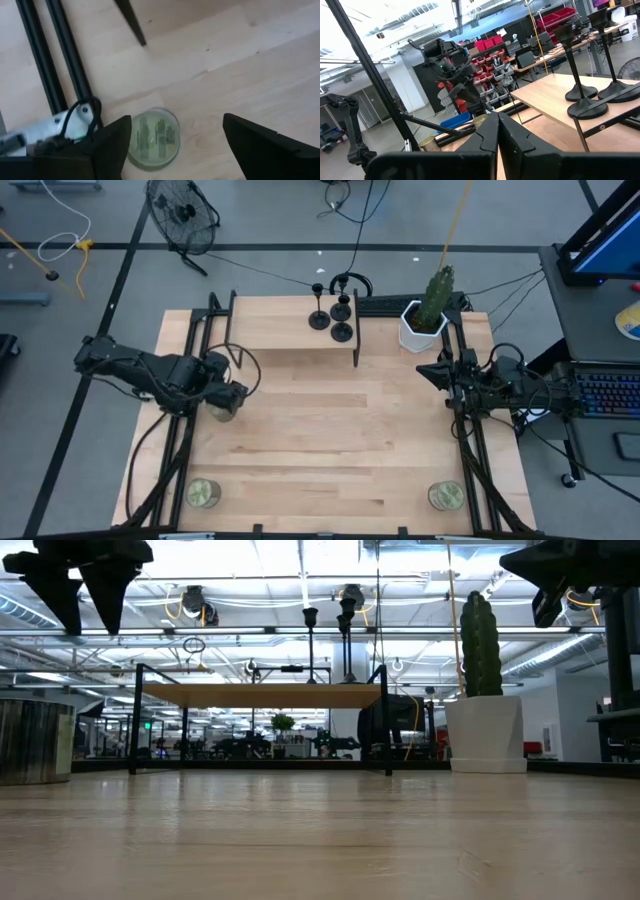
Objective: Pick & Place candle stick holders
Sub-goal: Put the top silver scented candle can on the shelf
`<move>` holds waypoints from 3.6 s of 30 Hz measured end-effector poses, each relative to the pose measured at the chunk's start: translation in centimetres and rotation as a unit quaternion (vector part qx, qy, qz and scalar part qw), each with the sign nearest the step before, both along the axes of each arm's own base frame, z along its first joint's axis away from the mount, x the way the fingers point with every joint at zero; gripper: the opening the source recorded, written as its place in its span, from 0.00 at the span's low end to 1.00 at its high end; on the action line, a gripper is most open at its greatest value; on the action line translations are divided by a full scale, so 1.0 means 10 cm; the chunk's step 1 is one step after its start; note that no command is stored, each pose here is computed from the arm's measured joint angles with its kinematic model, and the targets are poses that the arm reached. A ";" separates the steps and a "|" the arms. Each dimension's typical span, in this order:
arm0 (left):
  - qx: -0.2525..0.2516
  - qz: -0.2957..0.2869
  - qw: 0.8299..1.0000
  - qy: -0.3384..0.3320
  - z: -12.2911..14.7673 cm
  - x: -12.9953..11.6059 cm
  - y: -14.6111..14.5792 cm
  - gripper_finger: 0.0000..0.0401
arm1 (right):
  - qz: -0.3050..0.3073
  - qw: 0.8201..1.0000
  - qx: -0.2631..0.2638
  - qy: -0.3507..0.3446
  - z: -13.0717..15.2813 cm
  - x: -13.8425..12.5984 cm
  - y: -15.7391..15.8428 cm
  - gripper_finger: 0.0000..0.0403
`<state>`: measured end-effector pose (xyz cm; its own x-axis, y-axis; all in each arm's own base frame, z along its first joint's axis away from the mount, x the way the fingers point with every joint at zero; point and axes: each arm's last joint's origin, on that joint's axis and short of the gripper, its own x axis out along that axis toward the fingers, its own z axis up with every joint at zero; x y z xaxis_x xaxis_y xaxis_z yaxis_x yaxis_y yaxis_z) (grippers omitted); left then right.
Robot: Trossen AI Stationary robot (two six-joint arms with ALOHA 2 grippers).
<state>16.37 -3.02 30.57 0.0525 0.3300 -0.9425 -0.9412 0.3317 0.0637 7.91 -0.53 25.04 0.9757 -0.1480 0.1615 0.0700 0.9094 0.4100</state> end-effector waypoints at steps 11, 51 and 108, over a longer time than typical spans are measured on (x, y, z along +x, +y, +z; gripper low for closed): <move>-0.044 -0.009 0.998 0.041 -0.01 0.02 0.31 0.74 | 0.000 1.000 0.000 0.000 0.00 0.00 0.00 0.00; -0.192 -0.052 0.975 0.103 -0.73 -0.07 0.61 1.00 | 0.000 1.000 0.000 0.000 0.00 0.00 0.00 0.00; -0.226 -0.021 0.964 0.137 -0.85 -0.11 0.53 1.00 | 0.000 1.000 0.000 0.000 0.00 0.00 0.00 0.00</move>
<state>15.25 2.31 22.03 -0.2156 -0.1157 -0.9696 -0.8944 0.4218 0.1485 7.91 -0.53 25.04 0.9755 -0.1485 0.1620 0.0702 0.9091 0.4107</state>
